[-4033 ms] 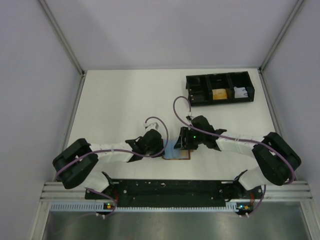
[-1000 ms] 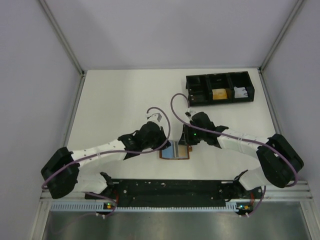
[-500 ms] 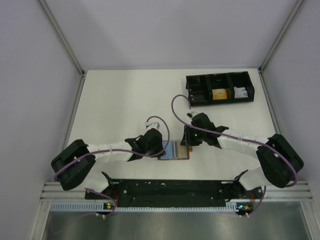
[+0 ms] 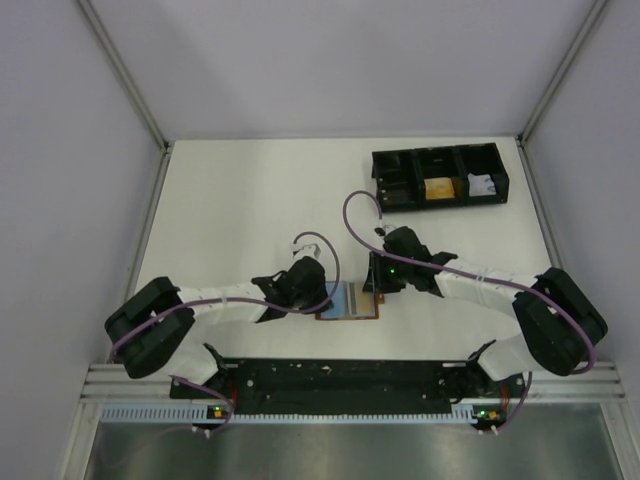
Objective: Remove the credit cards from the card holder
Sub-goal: Remove the credit card from the card holder.
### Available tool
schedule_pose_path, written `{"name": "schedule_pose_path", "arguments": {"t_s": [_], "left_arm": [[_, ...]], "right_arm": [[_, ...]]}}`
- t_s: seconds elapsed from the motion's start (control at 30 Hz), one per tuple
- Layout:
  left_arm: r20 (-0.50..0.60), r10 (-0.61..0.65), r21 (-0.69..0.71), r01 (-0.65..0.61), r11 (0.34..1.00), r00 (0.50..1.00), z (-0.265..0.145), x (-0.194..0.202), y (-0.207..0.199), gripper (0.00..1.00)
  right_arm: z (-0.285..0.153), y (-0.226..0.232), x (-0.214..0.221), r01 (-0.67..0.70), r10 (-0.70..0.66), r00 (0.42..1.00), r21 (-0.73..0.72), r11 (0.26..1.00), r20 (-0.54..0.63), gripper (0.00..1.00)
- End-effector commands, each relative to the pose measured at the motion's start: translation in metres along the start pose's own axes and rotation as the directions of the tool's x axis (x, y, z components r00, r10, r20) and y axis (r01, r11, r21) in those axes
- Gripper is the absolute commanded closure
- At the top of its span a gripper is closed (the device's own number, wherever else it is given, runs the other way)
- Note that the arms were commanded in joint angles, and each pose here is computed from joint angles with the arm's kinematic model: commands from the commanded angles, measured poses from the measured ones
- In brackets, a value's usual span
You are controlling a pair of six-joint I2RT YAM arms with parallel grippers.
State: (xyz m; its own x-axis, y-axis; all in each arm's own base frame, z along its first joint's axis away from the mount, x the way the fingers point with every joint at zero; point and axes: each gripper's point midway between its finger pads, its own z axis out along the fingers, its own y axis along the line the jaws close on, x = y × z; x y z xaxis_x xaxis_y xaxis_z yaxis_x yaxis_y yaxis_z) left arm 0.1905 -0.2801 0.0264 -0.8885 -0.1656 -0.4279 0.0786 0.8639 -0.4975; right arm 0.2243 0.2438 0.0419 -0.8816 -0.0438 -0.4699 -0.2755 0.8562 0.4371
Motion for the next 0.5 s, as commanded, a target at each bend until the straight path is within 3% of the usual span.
{"name": "schedule_pose_path", "arguments": {"t_s": [0.0, 0.47], "left_arm": [[0.009, -0.004, 0.011, 0.004, 1.0, 1.0, 0.0042, 0.0, -0.0005, 1.0], [0.008, -0.006, 0.007, 0.005, 1.0, 1.0, 0.0046, 0.0005, 0.0005, 1.0]], "right_arm": [[-0.0023, 0.0055, -0.0031, 0.008, -0.008, 1.0, -0.04, 0.999, 0.016, 0.7], [0.0021, 0.0011, 0.0006, -0.011, 0.011, 1.0, -0.018, 1.0, -0.003, 0.7]]}}
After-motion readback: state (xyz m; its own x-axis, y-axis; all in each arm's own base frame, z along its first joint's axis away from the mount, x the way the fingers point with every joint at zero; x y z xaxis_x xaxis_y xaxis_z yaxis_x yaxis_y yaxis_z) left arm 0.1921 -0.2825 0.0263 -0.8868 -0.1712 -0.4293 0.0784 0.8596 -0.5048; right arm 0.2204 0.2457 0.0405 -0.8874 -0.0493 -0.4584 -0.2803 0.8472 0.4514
